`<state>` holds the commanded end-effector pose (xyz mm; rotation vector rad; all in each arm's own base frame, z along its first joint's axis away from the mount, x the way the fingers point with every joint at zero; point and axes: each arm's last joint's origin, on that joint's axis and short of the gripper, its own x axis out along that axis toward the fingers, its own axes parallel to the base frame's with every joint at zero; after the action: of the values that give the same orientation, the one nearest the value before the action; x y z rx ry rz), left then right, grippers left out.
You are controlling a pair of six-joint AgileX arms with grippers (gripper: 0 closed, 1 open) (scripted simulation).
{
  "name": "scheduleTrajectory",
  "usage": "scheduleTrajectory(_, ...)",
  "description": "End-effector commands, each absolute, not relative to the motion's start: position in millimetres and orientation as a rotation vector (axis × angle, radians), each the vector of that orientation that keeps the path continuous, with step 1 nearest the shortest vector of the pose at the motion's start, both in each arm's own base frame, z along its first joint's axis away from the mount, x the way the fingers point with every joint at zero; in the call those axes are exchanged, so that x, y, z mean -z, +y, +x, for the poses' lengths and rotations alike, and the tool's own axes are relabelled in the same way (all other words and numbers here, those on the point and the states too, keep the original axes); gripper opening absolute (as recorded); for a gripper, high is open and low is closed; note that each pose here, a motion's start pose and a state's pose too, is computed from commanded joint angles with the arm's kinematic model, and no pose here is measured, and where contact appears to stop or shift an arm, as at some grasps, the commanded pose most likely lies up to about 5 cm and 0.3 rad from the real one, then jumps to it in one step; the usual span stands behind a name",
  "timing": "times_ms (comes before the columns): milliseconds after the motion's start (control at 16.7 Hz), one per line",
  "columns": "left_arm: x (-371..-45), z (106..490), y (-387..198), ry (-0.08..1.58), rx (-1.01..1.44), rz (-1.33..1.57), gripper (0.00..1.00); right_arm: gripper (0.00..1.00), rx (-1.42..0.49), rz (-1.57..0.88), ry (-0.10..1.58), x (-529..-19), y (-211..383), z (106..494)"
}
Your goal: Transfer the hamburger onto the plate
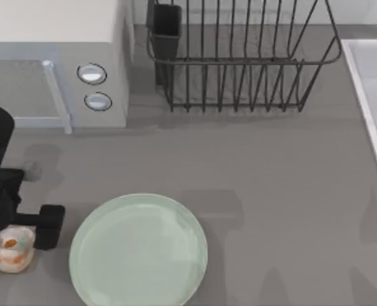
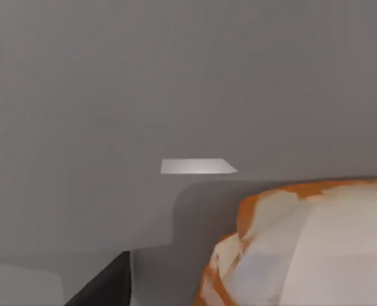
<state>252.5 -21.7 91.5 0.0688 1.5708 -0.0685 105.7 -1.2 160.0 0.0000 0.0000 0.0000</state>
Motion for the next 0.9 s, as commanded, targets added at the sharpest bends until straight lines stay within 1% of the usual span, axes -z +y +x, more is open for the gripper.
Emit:
scheduleTrajectory(540,-91.5,252.5,-21.7,1.571,0.068,0.069,0.02,1.0,0.0,0.0,0.0,-160.0,-1.2,105.7)
scheduleTrajectory(600,-91.5,252.5,-21.7,1.571,0.068,0.069,0.0,1.0,0.0,0.0,0.0,-160.0,-1.2,105.7)
scheduleTrajectory(900,-91.5,252.5,-21.7,1.571,0.068,0.069,0.0,1.0,0.0,0.0,0.0,-160.0,-1.2,105.7)
